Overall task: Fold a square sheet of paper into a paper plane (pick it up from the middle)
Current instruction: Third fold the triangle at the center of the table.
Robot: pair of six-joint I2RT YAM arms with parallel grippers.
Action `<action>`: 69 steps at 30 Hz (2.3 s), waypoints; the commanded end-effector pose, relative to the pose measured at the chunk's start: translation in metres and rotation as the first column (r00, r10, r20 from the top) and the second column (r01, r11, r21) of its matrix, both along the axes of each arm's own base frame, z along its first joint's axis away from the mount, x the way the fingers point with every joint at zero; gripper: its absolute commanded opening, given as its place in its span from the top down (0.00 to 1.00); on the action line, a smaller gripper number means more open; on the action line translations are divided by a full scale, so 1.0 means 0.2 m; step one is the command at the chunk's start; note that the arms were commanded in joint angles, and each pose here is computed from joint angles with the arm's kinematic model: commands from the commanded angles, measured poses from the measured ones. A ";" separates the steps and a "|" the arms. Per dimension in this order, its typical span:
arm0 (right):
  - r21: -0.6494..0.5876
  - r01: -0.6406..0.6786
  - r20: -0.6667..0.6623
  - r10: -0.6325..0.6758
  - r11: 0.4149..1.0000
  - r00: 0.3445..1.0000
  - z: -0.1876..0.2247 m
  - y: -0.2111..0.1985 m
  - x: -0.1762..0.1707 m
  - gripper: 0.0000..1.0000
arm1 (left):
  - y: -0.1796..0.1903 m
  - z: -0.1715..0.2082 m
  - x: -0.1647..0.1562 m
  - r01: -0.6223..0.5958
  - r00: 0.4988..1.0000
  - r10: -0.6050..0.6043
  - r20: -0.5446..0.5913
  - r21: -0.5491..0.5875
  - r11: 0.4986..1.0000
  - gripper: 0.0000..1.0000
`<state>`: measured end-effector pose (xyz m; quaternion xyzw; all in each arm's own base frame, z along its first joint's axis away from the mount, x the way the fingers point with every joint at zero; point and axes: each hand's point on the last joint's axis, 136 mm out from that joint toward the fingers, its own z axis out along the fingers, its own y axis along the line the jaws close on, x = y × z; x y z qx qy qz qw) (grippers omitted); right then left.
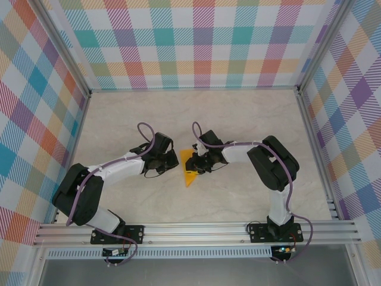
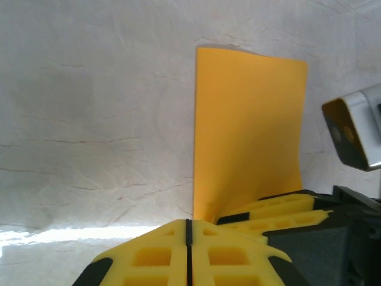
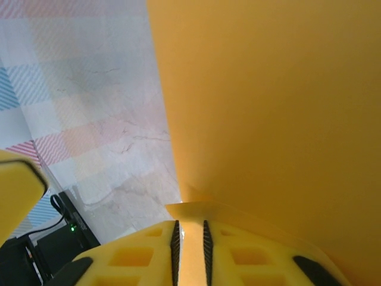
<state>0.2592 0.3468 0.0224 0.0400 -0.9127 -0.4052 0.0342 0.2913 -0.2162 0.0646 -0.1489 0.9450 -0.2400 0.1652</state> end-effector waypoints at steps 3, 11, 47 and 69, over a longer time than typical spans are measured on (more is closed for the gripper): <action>-0.082 0.012 -0.025 -0.014 0.997 1.000 -0.12 -0.06 -0.03 0.90 | -0.08 0.01 -0.01 0.036 0.999 -0.037 -0.005 -0.094 0.995 0.93; -0.106 0.014 -0.034 -0.018 0.994 0.999 -0.14 -0.08 -0.03 1.00 | -0.15 -0.06 -0.04 0.078 0.996 -0.082 -0.037 -0.091 0.993 0.97; -0.116 0.018 -0.050 -0.024 0.993 0.998 -0.16 -0.09 -0.04 1.00 | -0.15 -0.11 -0.02 0.044 0.998 -0.046 -0.039 -0.048 0.998 1.00; -0.123 0.017 -0.058 -0.024 0.992 0.998 -0.17 -0.09 -0.05 1.00 | -0.20 -0.19 -0.03 0.055 0.994 -0.063 -0.087 -0.084 0.995 1.00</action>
